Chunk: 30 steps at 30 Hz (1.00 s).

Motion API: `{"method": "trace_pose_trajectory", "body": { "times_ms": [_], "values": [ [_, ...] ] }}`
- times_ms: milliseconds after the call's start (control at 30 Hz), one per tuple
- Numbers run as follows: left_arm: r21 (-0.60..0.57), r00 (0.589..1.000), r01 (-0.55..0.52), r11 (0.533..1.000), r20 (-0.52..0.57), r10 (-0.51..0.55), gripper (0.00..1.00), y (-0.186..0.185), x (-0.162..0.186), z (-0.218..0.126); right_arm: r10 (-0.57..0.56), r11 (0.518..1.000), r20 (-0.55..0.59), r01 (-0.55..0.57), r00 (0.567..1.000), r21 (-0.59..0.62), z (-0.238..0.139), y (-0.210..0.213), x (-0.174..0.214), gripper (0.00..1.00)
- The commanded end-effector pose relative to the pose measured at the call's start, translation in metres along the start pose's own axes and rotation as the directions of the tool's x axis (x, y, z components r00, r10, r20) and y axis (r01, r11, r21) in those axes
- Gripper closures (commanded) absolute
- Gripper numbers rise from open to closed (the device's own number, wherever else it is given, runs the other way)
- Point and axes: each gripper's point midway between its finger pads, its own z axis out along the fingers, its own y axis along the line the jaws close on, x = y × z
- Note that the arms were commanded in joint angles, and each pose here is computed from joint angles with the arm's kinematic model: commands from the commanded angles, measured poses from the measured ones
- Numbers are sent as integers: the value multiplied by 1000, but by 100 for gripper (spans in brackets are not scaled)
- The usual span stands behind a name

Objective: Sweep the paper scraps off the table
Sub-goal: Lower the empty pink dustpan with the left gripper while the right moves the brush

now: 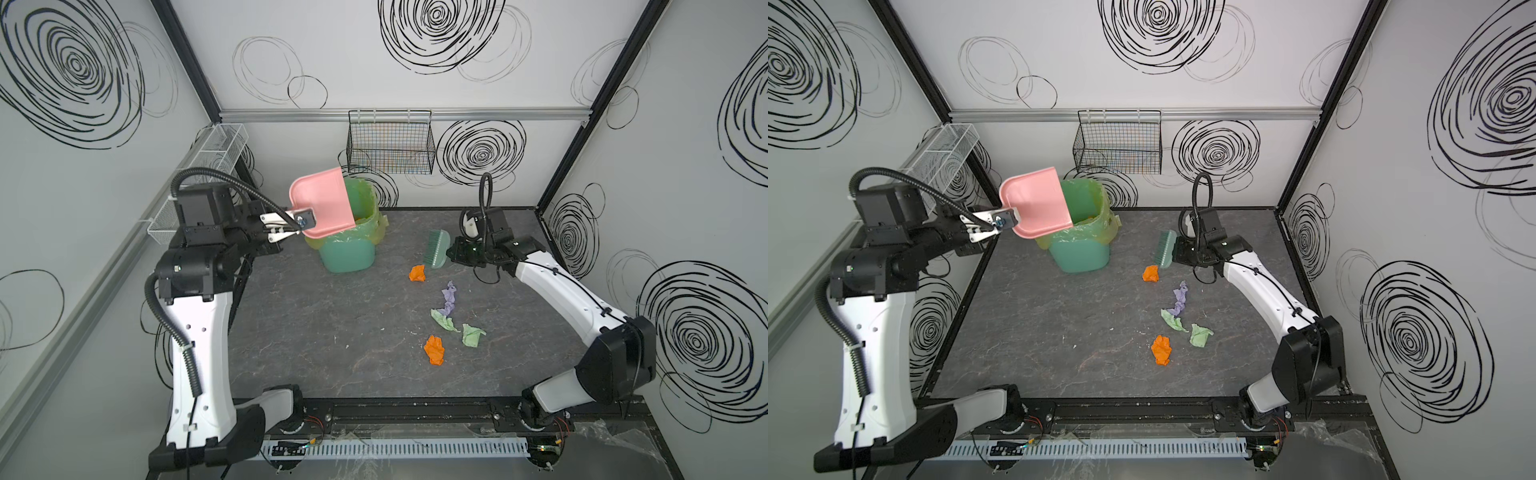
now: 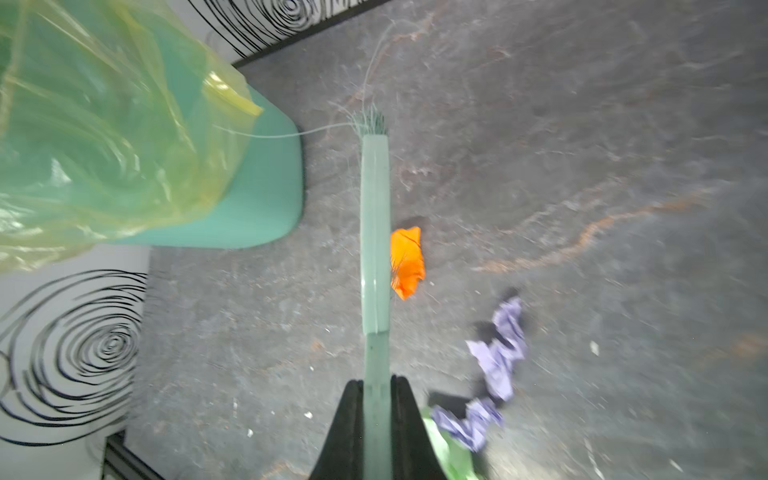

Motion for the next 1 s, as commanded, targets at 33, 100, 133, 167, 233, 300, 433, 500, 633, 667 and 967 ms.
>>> {"method": "trace_pose_trajectory", "body": {
  "times_ms": [33, 100, 133, 167, 233, 300, 433, 500, 633, 667, 967],
  "values": [
    [158, 984, 109, 981, 125, -130, 100, -65, -13, 21, 132, 974, -10, -131, 991, -183, 40, 27, -21, 100],
    [231, 976, 143, 962, 127, -176, 100, -98, -13, 30, 165, 965, -38, -169, 986, -199, 55, 26, -23, 100],
    [265, 972, 156, 952, 131, -196, 100, -113, -13, 34, 180, 961, -51, -187, 982, -204, 63, 25, -22, 100],
    [302, 967, 171, 938, 129, -218, 100, -129, -13, 39, 196, 957, -59, -205, 979, -207, 70, 23, -21, 100],
    [347, 964, 186, 919, 117, -239, 100, -156, -12, 50, 221, 949, -77, -233, 972, -212, 81, 18, -17, 100],
    [377, 964, 191, 906, 99, -245, 100, -179, -9, 60, 237, 947, -99, -253, 966, -198, 90, 9, -10, 100],
    [410, 964, 196, 891, 87, -252, 100, -206, -8, 72, 257, 948, -114, -273, 960, -162, 90, -13, 10, 100],
    [427, 962, 201, 882, 83, -259, 100, -213, -8, 75, 265, 948, -116, -281, 957, -152, 84, -24, 20, 100],
    [441, 960, 210, 873, 75, -270, 100, -217, -8, 85, 279, 948, -126, -294, 952, -125, 68, -48, 40, 100],
    [446, 960, 211, 870, 74, -271, 100, -217, -8, 88, 278, 949, -127, -293, 952, -119, 63, -53, 44, 100],
    [462, 959, 221, 859, 59, -278, 100, -224, -11, 102, 169, 983, -93, -174, 981, -53, -8, -65, 64, 100]
  ]
}}
